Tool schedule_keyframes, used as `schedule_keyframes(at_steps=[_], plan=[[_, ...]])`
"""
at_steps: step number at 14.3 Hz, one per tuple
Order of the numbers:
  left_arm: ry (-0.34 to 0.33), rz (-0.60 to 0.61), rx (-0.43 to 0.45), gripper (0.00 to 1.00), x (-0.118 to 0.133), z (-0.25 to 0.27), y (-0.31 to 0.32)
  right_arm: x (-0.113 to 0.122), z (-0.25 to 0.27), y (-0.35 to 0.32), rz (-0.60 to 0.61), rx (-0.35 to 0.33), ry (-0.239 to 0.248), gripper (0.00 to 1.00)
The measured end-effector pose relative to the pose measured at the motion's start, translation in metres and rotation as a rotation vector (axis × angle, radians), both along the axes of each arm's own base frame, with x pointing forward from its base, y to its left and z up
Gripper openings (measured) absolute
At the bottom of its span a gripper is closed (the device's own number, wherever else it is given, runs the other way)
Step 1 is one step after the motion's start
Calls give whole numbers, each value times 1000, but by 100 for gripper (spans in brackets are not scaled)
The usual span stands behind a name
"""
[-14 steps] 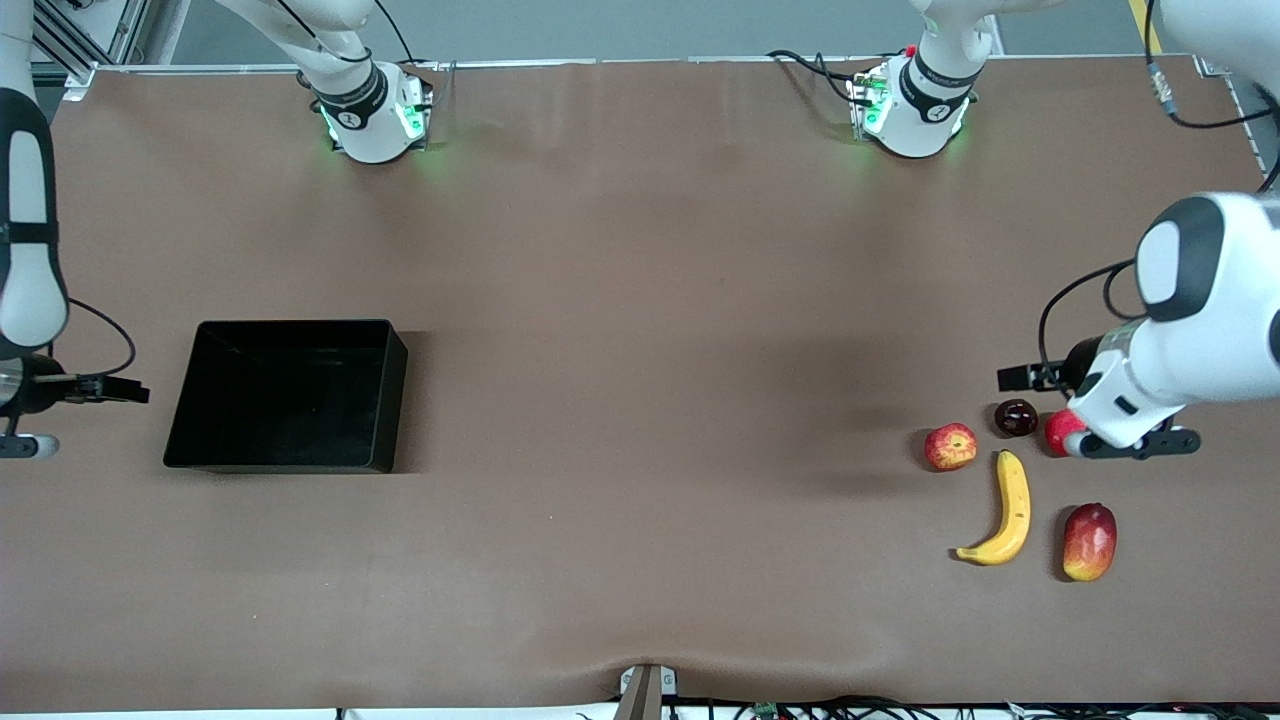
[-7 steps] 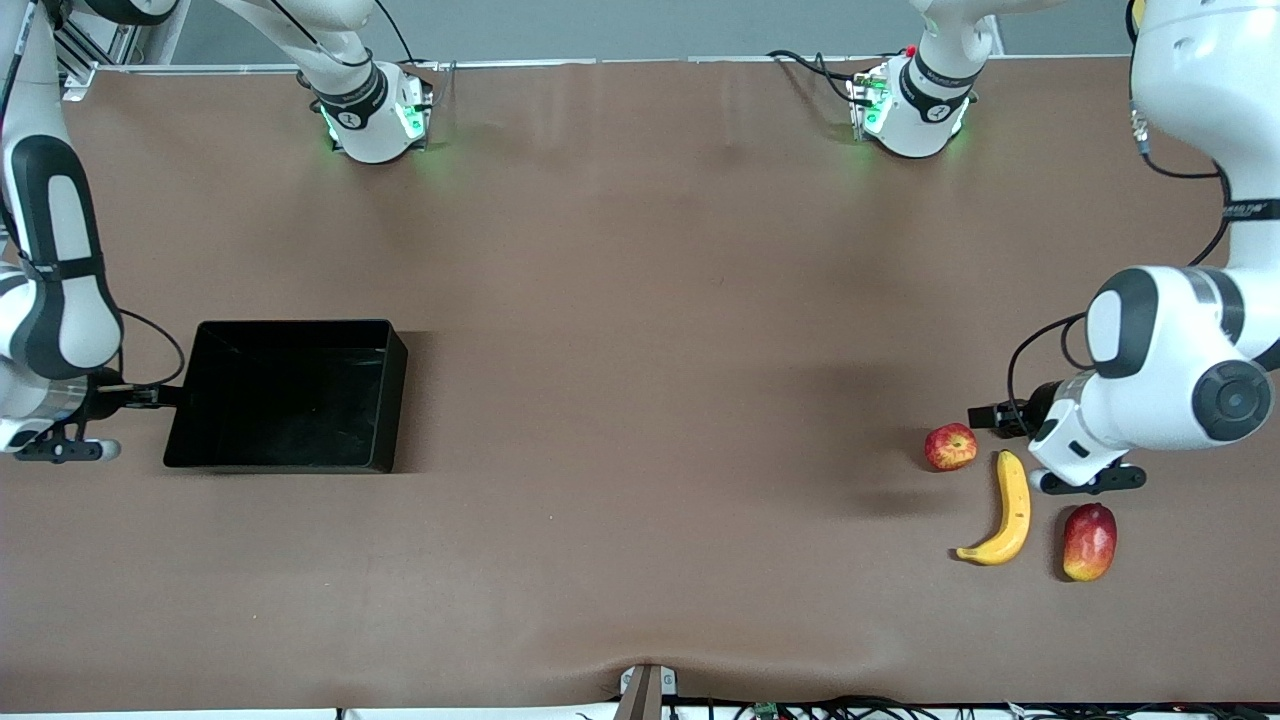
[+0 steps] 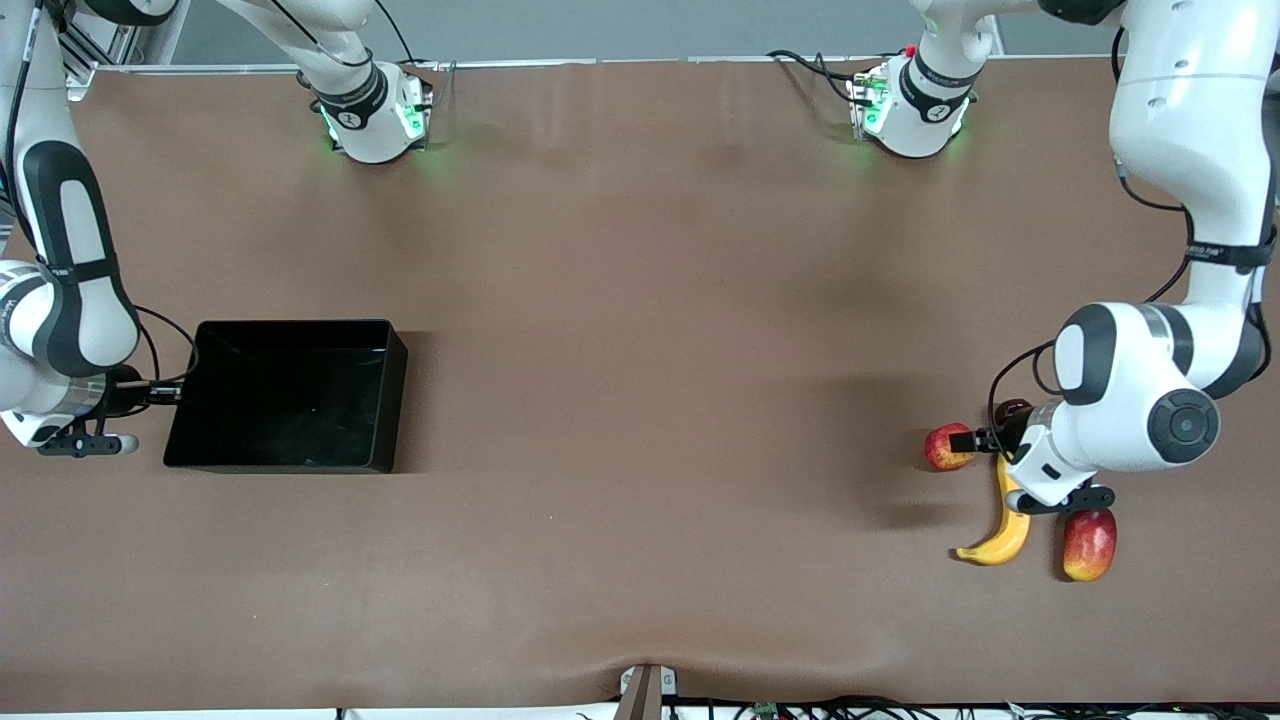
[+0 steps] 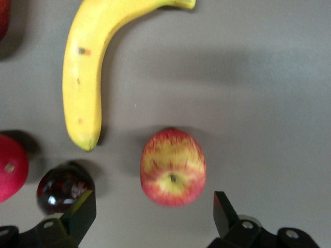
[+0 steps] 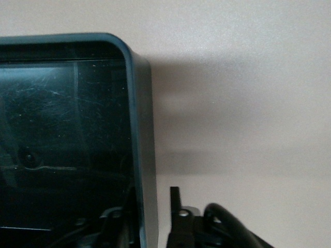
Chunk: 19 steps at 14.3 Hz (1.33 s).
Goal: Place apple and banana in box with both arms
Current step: 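Grasp the apple with the left gripper while the right gripper slides the box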
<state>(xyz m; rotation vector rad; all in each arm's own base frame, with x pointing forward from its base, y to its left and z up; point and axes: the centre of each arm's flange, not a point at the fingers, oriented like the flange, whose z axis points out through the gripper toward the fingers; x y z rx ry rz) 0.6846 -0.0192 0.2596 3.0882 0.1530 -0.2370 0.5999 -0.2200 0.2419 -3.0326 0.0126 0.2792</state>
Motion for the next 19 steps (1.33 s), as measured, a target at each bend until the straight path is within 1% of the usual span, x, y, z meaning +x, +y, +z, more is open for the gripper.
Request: schedule_keyframes(at_steps=[1,2,6,7,8,10,11,13,14,15,17,18,19], plan=[[-7,7,-4,100,2,-8,2,0,1,2,2,4,2,13],[-11,13,-11,100,3,-14,3,1,3,4,5,8,5,5],[-17,41,-30,100,4,-32,0,14,36,19,35,39,30,6],[-13,48,-29,100,4,-34,-1,19,46,27,43,56,38,6],[-9,56,-29,100,3,-36,-3,24,55,37,46,87,43,6],[-3,64,-28,100,3,-39,-4,31,68,60,40,164,43,6],[0,69,-27,100,2,-41,-4,35,73,71,41,191,39,6],[5,71,-27,100,0,-43,-4,42,84,106,29,217,50,6],[7,70,-27,100,0,-44,-5,46,88,134,7,209,64,6],[9,68,-28,96,-1,-45,-6,51,91,169,-21,193,78,6],[14,62,-28,77,-2,-46,-11,56,99,243,-54,160,96,6],[12,61,-28,68,-2,-45,-12,56,102,278,-51,148,99,6],[13,60,-28,68,-2,-46,-12,55,106,307,-37,143,98,6]])
